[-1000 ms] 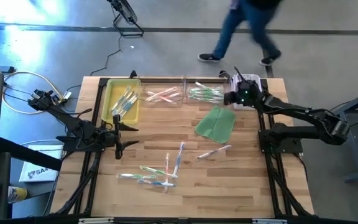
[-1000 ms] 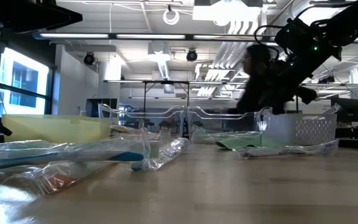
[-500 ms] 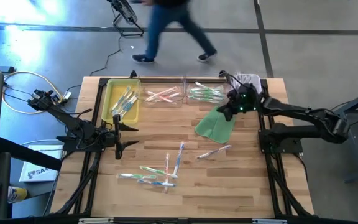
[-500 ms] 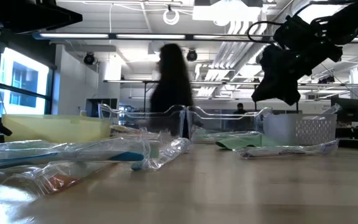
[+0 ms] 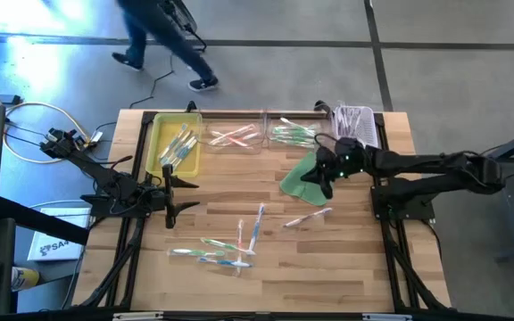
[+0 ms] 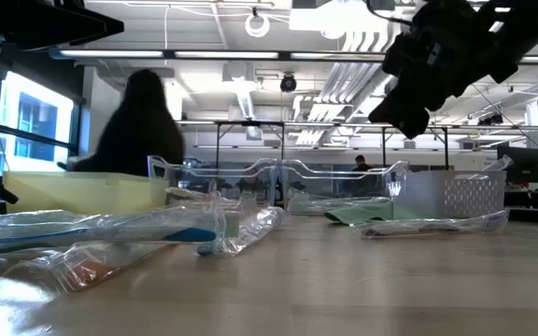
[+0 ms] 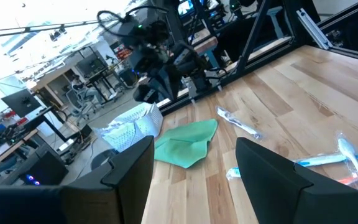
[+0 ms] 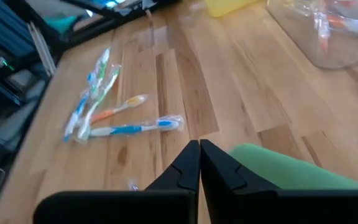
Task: Pick & Place Toothbrushes
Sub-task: Put the purple toothbrush into the white bin
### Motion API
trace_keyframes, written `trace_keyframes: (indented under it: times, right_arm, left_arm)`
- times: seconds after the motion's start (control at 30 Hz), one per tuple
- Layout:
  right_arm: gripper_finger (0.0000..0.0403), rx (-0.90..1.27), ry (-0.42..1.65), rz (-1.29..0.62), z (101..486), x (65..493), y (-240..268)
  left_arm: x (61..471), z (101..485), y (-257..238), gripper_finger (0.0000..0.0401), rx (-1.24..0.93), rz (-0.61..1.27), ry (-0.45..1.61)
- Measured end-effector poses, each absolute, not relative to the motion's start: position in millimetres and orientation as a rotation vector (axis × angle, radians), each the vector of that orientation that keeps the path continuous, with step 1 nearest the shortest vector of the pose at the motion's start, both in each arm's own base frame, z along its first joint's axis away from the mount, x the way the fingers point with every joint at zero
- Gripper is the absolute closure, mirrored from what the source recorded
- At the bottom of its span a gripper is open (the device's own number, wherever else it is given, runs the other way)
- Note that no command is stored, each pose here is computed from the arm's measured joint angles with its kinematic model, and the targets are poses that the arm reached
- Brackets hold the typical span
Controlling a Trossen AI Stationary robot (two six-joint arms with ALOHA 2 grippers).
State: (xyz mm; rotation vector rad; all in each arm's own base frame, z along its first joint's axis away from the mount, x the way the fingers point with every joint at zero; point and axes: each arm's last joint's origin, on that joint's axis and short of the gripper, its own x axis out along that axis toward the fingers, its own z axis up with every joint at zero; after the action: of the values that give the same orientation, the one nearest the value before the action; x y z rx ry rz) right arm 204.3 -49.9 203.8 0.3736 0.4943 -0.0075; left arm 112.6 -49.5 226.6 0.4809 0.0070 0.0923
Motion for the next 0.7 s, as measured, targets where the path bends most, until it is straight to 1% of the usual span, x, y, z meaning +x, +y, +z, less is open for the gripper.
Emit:
trace_keyframes:
  times: [0.17,0.3,0.4,0.57,0.7]
  right_arm:
    - [0.0399,0.231,0.506,-0.033,203.3,208.9,-30.8]
    - [0.0399,0.127,0.515,-0.109,203.1,210.4,-20.6]
    - [0.0399,0.104,0.576,-0.135,207.3,210.6,-15.5]
    - [0.0399,0.052,0.742,-0.181,217.5,207.4,-7.6]
    - [0.0399,0.041,0.793,-0.155,221.3,205.5,-2.5]
  left_arm:
    - [112.6,226.6,-49.5,0.0181,0.481,0.092,0.007]
    - [112.6,226.6,-49.5,0.0181,0.481,0.093,0.007]
    - [112.6,226.6,-49.5,0.0181,0.481,0.092,0.007]
    - [112.6,226.6,-49.6,0.0181,0.481,0.092,0.007]
    - [112.6,226.6,-49.5,0.0181,0.481,0.093,0.007]
